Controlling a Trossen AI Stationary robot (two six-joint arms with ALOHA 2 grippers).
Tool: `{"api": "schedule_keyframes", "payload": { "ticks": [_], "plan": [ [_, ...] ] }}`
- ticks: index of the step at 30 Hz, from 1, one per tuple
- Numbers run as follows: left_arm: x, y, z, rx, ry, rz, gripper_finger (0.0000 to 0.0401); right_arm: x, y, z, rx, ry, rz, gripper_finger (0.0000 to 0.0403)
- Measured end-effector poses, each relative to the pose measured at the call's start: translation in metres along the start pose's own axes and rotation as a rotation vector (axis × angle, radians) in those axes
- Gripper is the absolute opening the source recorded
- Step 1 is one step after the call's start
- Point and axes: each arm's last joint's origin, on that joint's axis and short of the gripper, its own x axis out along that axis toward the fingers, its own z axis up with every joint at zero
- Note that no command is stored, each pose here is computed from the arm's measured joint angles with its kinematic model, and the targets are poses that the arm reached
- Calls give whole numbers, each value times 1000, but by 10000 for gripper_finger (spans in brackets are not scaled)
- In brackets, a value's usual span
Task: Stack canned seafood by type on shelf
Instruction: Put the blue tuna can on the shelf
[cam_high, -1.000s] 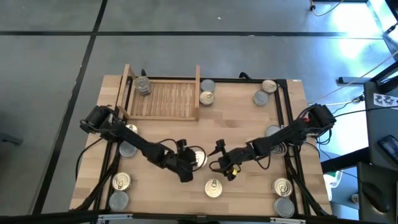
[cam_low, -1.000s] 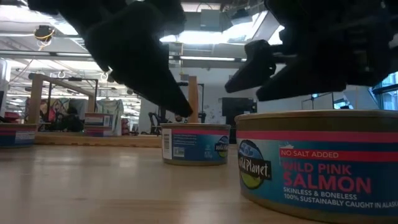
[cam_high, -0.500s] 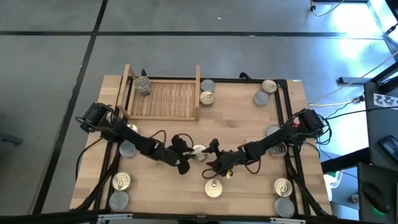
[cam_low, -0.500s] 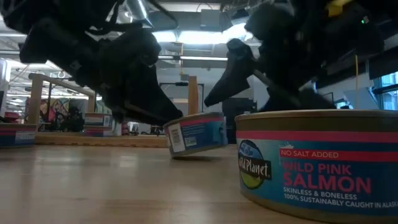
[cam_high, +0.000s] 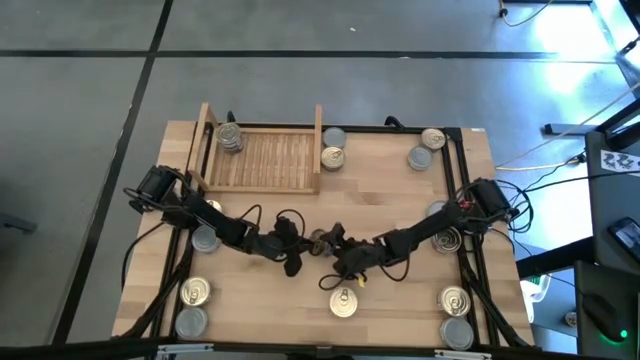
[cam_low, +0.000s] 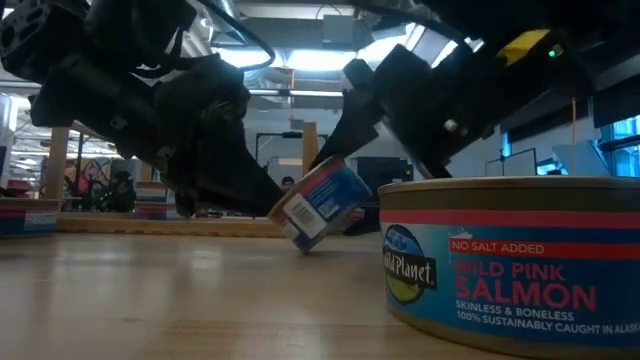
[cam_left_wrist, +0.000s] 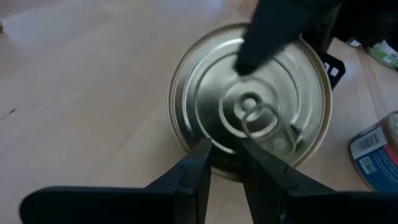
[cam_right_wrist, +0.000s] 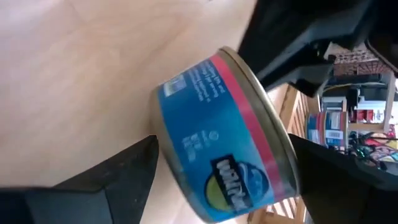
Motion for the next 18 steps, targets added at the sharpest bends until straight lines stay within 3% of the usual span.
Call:
{"api": "schedule_keyframes", "payload": {
  "ticks": [3,8,13,18],
  "plan": [
    [0,-1,1,2,-13,-11,83,1,-1,-1,1,-6,7,303],
    [1,-4,5,46,-43,-3,86,1,0,-3,7,11,13,194],
    [2,-9,9,75,-55,-27,86,-6,3,0,12,45,6,189],
    [2,-11,9,71,-57,-58,86,-28,1,4,105,64,33,189]
  ]
}}
